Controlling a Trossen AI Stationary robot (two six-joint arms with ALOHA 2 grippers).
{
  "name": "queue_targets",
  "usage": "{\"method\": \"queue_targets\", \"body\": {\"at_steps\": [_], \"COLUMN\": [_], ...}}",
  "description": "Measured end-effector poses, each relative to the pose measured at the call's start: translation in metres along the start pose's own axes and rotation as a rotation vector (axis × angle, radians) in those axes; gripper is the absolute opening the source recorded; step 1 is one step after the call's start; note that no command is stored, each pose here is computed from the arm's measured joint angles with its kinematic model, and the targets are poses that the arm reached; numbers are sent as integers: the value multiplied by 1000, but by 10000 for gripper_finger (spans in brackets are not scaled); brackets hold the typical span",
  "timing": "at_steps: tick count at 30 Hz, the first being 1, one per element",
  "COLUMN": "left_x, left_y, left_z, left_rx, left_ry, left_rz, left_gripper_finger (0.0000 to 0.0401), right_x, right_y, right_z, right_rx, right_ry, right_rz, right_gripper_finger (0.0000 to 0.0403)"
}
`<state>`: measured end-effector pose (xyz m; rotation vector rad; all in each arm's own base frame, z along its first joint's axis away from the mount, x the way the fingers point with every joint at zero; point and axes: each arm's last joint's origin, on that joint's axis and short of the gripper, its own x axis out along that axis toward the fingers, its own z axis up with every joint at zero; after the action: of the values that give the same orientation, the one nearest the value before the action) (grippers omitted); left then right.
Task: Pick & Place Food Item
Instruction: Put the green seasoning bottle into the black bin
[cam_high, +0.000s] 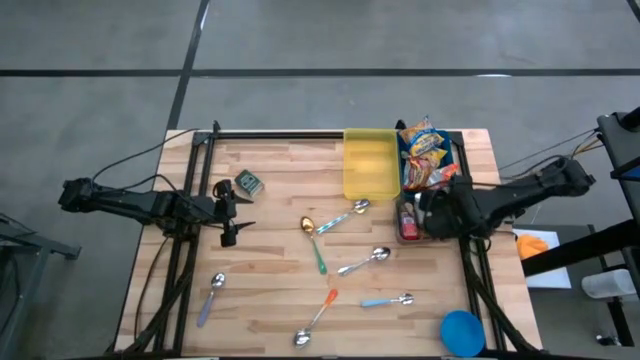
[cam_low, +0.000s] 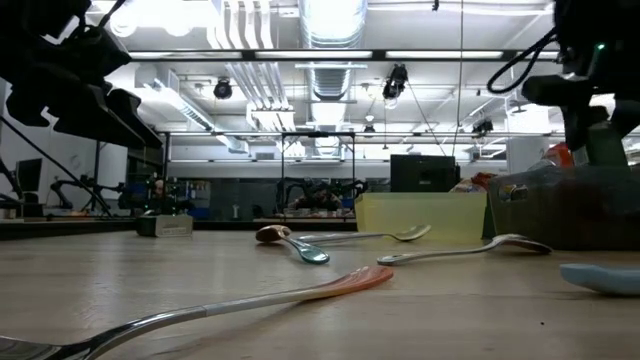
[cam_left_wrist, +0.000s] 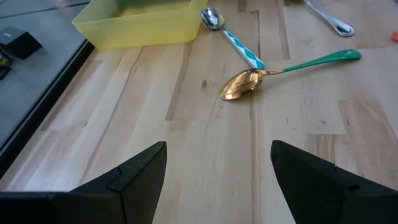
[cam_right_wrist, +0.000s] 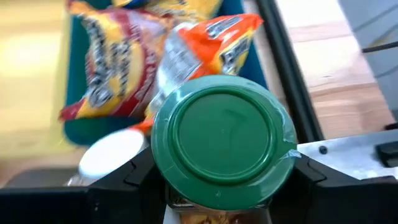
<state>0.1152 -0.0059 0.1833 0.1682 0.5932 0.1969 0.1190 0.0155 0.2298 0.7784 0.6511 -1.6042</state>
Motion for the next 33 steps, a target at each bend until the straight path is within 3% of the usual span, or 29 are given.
{"method": "queue_targets", "body": {"at_steps": [11,33], "left_x": [0,0], "left_y": [0,0], "left_z": [0,0], "left_rx": [2,3], "left_ry": [0,0], "left_rz": [0,0], "left_gripper_finger": [290,290], "right_x": [10,28], "right_y": [20,62], "right_z": [-3,-41], "right_rx": [96,51], "right_ry": [-8,-15], "right_rz": [-70,-276], "right_gripper_finger": [198,198]}}
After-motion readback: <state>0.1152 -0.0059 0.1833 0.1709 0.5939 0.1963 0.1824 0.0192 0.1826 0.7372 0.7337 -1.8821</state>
